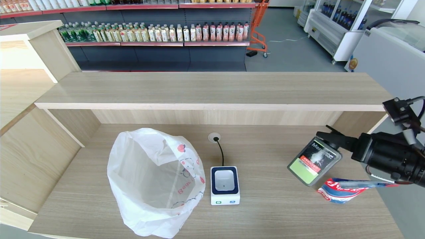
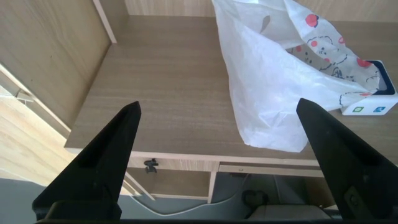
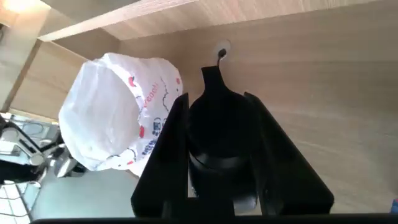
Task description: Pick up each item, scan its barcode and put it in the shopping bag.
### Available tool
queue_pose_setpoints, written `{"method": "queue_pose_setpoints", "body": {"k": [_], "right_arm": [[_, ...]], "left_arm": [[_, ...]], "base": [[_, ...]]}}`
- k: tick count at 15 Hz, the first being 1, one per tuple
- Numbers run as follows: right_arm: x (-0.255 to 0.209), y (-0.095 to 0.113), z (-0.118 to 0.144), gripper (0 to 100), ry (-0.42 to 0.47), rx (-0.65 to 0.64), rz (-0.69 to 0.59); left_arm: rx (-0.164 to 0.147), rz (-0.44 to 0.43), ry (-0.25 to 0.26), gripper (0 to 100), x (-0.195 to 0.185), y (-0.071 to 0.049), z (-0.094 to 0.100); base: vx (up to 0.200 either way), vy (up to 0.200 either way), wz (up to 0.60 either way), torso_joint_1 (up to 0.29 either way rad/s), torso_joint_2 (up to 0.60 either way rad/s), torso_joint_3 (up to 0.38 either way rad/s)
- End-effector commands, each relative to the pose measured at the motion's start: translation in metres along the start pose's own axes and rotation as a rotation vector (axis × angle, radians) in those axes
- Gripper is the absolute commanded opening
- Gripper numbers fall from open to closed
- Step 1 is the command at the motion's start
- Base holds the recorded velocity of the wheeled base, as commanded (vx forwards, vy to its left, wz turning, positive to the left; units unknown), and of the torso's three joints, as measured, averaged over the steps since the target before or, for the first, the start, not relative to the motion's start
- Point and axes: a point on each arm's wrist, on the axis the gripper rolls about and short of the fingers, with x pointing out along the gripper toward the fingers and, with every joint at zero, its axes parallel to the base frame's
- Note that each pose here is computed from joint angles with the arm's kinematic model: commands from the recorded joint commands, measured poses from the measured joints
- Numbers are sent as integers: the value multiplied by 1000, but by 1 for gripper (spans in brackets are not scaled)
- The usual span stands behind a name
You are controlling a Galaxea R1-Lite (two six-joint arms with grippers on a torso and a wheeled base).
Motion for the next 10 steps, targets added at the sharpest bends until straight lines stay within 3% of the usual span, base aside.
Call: {"method": "queue_pose_setpoints", "body": {"k": [1, 5, 9, 10], "right_arm": [[24, -3, -6, 0, 75, 184, 48], [51, -2, -23, 0, 186, 289, 109], [66, 7, -32, 0, 245, 293, 162], [71, 9, -32, 0, 247, 290, 171]], "left_arm": [[0, 0, 0, 100, 0, 0, 0], [0, 0, 0, 100, 0, 0, 0], [5, 0, 0, 100, 0, 0, 0], [2, 0, 0, 100, 0, 0, 0]], "base": [[0, 0, 0, 0, 0, 0], [0, 0, 0, 0, 0, 0], [0, 0, 0, 0, 0, 0], [0, 200, 0, 2, 2, -7]]}}
